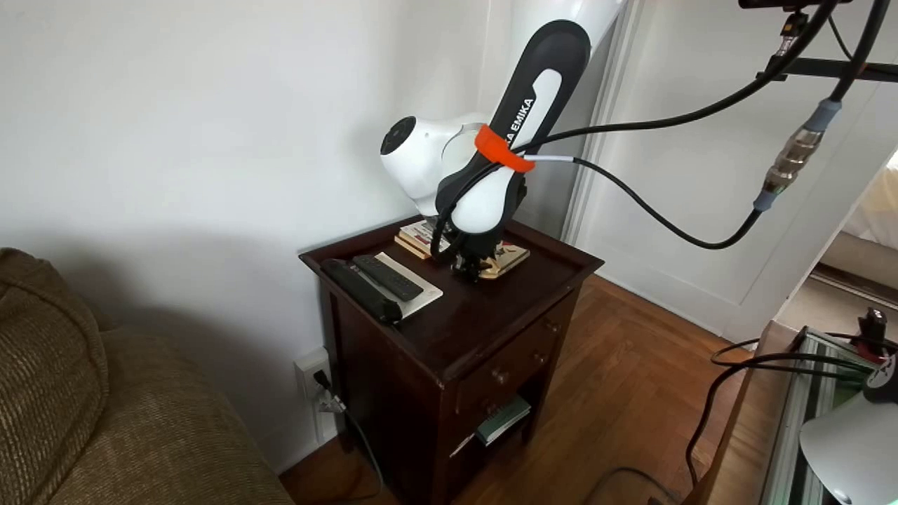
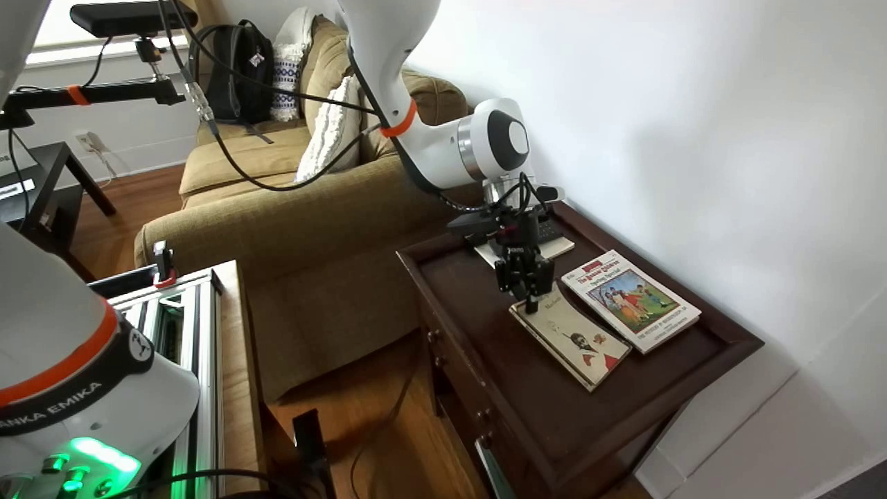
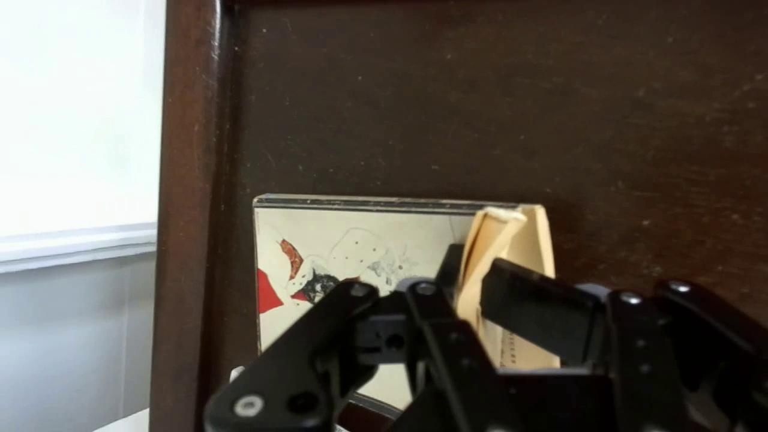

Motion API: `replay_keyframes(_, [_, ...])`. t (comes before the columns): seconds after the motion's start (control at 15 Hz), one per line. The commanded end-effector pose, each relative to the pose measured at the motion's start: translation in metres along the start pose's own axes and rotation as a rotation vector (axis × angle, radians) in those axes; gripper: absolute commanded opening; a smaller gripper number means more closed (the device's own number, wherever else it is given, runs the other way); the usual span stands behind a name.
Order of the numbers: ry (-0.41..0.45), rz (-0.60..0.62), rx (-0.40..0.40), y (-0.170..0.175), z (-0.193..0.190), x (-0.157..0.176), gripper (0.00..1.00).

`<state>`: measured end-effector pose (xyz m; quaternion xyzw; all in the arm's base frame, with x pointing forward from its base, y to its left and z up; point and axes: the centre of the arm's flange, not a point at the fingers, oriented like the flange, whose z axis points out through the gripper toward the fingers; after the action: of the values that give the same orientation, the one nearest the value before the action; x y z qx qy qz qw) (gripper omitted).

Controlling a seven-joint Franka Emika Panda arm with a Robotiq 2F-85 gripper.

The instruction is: Pick up the white book and put it on the brown book, pick up the brown and white book and put it on the stacked white book

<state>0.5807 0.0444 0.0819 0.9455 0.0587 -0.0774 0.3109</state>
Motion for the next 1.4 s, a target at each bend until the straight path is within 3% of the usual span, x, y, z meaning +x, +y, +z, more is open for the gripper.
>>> replay_keyframes(0.0, [-0.032, 0.007, -0.068, 0.003, -0.008, -0.014, 0.02])
replay_keyframes(0.47, [-0.102, 0.097, -0.185, 0.031, -0.011, -0.03, 0.03])
replay_keyframes(1.33, [-0.031, 0.17, -0.379, 0.069, -0.04, -0.019, 0.03])
